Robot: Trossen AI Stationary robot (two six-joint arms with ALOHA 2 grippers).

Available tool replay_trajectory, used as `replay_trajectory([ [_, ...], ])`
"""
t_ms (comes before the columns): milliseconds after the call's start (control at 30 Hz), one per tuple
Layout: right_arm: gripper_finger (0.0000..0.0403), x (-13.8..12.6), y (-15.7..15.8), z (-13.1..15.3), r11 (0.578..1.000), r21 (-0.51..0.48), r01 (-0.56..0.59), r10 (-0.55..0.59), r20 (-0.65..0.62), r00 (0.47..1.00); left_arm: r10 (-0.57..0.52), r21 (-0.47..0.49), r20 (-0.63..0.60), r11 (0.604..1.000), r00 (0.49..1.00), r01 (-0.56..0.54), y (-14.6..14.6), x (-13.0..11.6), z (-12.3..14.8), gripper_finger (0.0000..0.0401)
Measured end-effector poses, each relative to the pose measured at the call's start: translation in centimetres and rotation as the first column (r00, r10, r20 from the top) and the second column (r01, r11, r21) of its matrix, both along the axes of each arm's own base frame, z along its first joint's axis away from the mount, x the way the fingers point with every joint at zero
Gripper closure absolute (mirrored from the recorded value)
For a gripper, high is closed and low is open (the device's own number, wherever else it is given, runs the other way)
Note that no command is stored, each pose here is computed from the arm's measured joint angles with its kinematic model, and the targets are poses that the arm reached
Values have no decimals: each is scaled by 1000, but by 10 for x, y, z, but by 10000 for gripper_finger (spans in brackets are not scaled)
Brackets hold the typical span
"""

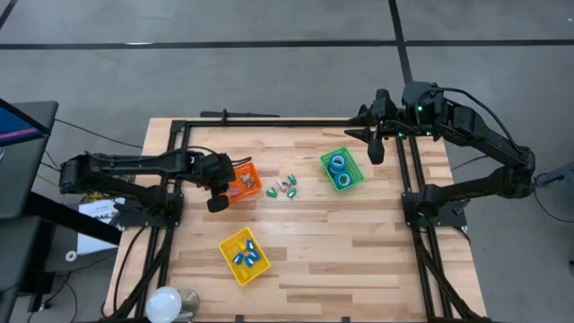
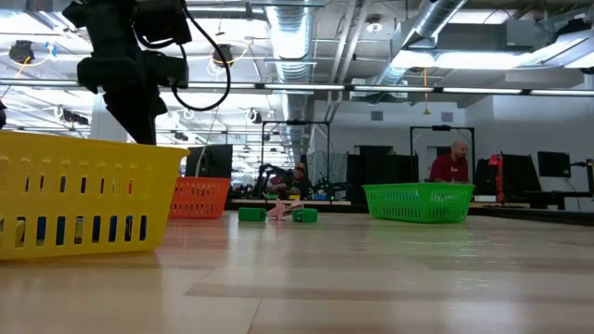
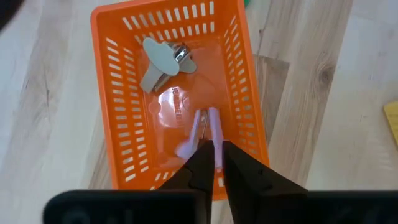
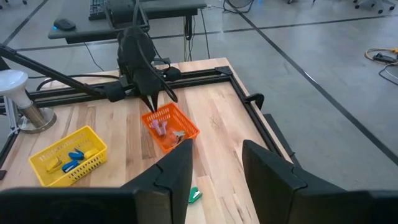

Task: Pick and place Stapler, Stapler remover, tape
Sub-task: Put the purple staple remover into the orange basket, then put the green stapler into the yellow basket

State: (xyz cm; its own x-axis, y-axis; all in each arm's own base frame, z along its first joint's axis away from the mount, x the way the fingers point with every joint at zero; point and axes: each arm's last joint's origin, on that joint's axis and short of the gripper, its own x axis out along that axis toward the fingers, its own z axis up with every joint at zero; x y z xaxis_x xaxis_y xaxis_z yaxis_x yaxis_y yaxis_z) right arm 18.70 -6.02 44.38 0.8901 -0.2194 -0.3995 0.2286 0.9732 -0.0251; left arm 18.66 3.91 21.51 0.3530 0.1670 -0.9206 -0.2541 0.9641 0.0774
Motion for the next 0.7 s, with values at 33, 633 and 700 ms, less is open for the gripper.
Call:
replay_trajectory([
  [33,272,0,0,0,1000,0,0,0,0,1000,0,0,0,1000,1000,0,0,0,0,372],
  [633,272,0,0,0,1000,7,3,-3,2,1000,-4,6,75,1000,997,4,1,7,3,202],
  [700,272,0,0,0,1000,8,3,-3,2,1000,-5,8,89,1000,996,4,1,8,6,180],
])
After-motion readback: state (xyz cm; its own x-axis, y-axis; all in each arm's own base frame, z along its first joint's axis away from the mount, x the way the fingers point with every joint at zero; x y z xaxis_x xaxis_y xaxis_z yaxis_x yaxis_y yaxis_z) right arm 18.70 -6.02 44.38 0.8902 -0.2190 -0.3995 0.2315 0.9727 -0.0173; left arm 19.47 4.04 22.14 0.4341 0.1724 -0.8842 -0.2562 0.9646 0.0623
